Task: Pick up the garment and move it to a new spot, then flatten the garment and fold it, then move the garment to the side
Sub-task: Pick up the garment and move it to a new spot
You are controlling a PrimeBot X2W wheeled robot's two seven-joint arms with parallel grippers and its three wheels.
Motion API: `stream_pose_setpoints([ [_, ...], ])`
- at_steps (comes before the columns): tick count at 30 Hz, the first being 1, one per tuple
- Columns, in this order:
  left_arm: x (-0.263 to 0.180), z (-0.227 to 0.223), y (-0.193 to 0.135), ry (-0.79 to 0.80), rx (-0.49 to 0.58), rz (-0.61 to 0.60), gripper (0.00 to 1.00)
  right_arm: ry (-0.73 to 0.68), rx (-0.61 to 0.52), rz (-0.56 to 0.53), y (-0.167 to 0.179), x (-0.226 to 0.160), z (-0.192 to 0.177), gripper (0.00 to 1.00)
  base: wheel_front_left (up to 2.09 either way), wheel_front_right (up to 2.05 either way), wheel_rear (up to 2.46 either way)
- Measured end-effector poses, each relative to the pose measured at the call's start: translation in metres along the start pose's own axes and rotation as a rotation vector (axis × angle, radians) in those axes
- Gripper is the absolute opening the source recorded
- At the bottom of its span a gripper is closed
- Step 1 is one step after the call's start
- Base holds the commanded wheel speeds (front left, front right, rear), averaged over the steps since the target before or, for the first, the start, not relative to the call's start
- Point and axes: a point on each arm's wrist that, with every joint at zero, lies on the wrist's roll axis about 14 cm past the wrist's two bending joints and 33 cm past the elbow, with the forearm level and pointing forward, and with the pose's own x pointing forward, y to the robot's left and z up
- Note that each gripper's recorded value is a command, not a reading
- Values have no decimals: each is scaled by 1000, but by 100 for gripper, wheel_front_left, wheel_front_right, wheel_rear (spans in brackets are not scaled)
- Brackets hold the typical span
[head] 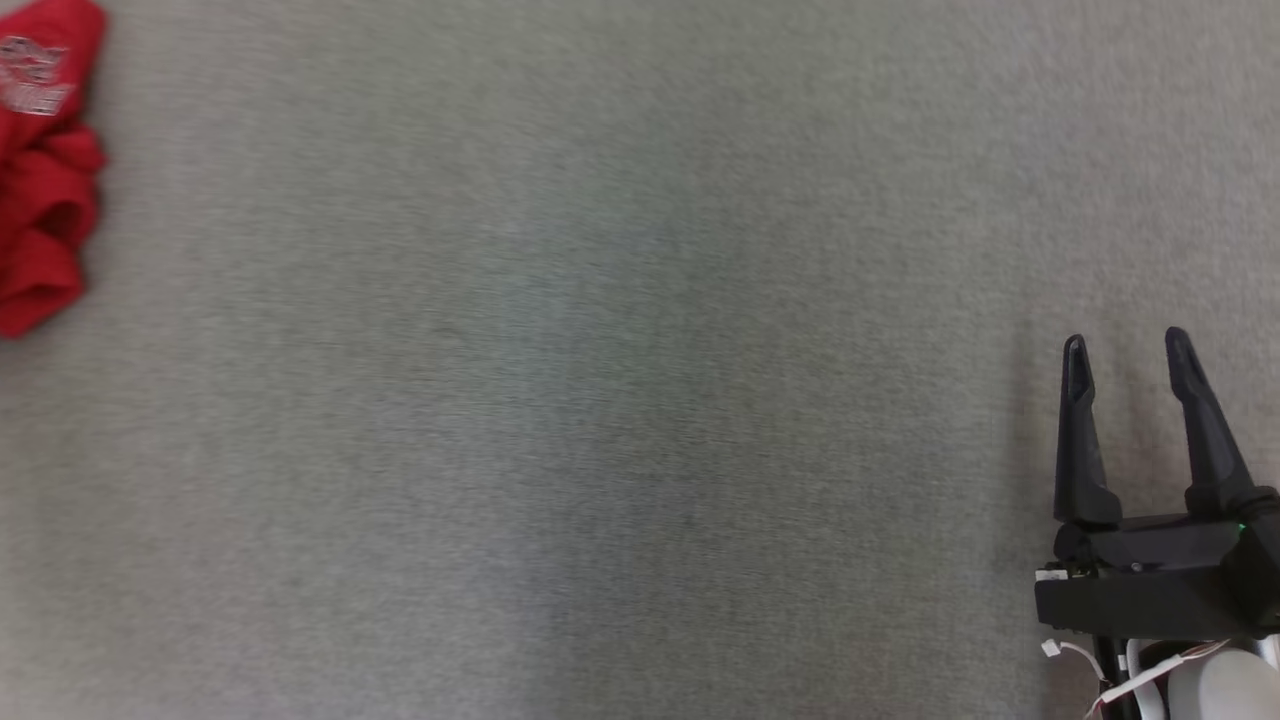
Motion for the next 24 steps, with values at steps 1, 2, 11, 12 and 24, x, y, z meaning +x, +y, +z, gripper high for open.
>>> stream_pose_setpoints([
  [1, 4, -13, -1, 32, -5, 3, 100, 7, -5, -11, -4, -1, -2, 100, 0, 0, 0],
  [2, 6, -26, -3, 68, -11, 5, 100, 14, -10, -21, -8, -2, -4, 100, 0, 0, 0],
  [11, -3, -143, -13, 458, -5, 12, 100, 55, -59, -90, -35, -11, -12, 100, 0, 0, 0],
  [12, -5, -149, -14, 483, -6, 13, 100, 59, -65, -95, -37, -13, -12, 100, 0, 0, 0],
  [24, -41, -200, -15, 802, -28, 19, 0, 64, -82, -115, -43, -19, -6, 100, 0, 0, 0],
])
